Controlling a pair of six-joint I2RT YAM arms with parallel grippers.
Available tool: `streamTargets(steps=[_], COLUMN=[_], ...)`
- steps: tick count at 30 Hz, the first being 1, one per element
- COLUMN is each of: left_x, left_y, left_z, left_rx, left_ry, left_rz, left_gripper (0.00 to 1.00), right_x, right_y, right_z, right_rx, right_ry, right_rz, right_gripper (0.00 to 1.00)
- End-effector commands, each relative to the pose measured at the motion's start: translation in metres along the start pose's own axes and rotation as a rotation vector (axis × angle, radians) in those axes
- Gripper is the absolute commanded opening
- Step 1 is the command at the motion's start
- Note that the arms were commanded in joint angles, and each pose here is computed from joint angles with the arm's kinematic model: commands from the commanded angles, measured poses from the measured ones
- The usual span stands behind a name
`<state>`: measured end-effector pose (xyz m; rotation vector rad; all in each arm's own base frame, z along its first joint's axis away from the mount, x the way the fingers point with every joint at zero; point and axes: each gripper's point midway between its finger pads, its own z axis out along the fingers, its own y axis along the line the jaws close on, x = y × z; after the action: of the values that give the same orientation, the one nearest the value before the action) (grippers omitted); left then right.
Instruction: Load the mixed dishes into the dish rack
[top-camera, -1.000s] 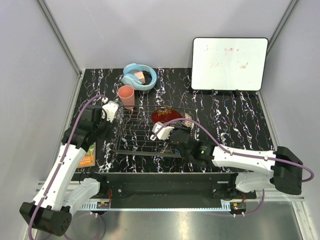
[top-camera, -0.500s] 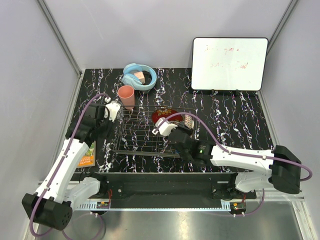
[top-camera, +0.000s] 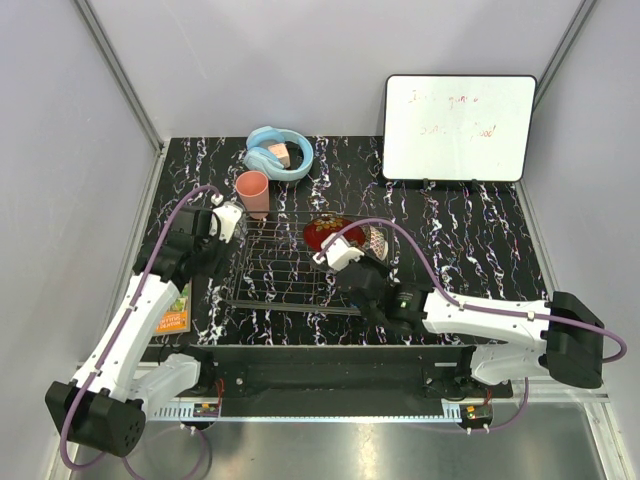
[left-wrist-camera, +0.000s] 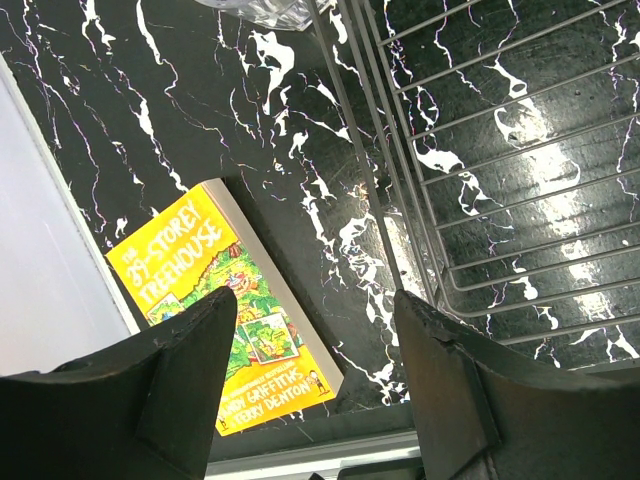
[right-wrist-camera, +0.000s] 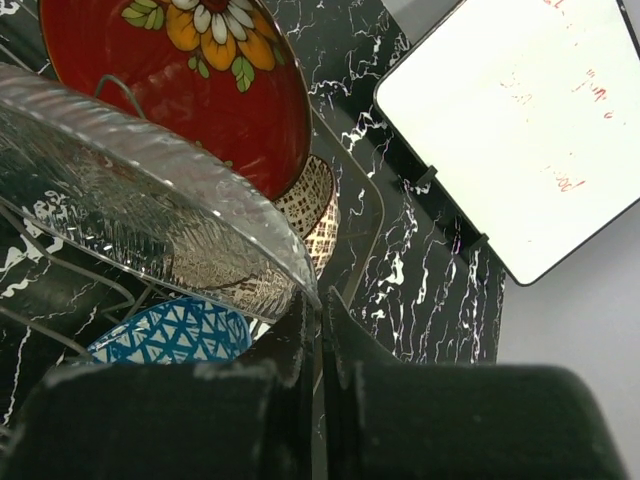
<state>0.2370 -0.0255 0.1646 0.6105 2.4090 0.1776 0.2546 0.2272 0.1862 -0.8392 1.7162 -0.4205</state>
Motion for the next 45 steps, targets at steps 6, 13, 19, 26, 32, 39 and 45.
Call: streamTargets(steps=[6, 13, 19, 26, 32, 39, 45], left_x=[-0.023, -0.028, -0.033, -0.033, -0.032, -0.029, -0.022], left_y=[0.008, 0.011, 0.015, 0.017, 0.018, 0.015, 0.008], left_z=[-0.009, -0.015, -0.022, -0.026, -0.027, -0.025, -0.003], left_rx=[-0.019, -0.031, -0.043, -0.055, -0.059, -0.053, -0.027], left_ry=[-0.081, -0.102, -0.129, -0.14, -0.143, -0.139, -0.094], left_rz=[-0.018, -0.015, -0.01, -0.003, -0.001, -0.008, -0.012], left_gripper=[0.68, 0.68, 0.68, 0.68, 0.68, 0.68, 0.69], right_x=[0.032, 0.038, 0.034, 0.016, -0.022, -0.097, -0.188], right_y=[0.003, 0.006, -0.002, -0.017, -0.037, -0.041, -0.093], right_z=[-0.007, -0.009, -0.012, -0.017, -0.024, -0.021, 0.017], right_rx=[0.016, 0.006, 0.037, 0.056, 0.065, 0.014, -0.054], right_ry=[0.095, 0.136, 0.148, 0.129, 0.057, -0.119, -0.248], right_rz=[-0.129, -0.156, -0.135, -0.073, 0.03, 0.168, 0.542], right_gripper=[0.0, 0.21, 0.33, 0.44, 0.49, 0.62, 0.74])
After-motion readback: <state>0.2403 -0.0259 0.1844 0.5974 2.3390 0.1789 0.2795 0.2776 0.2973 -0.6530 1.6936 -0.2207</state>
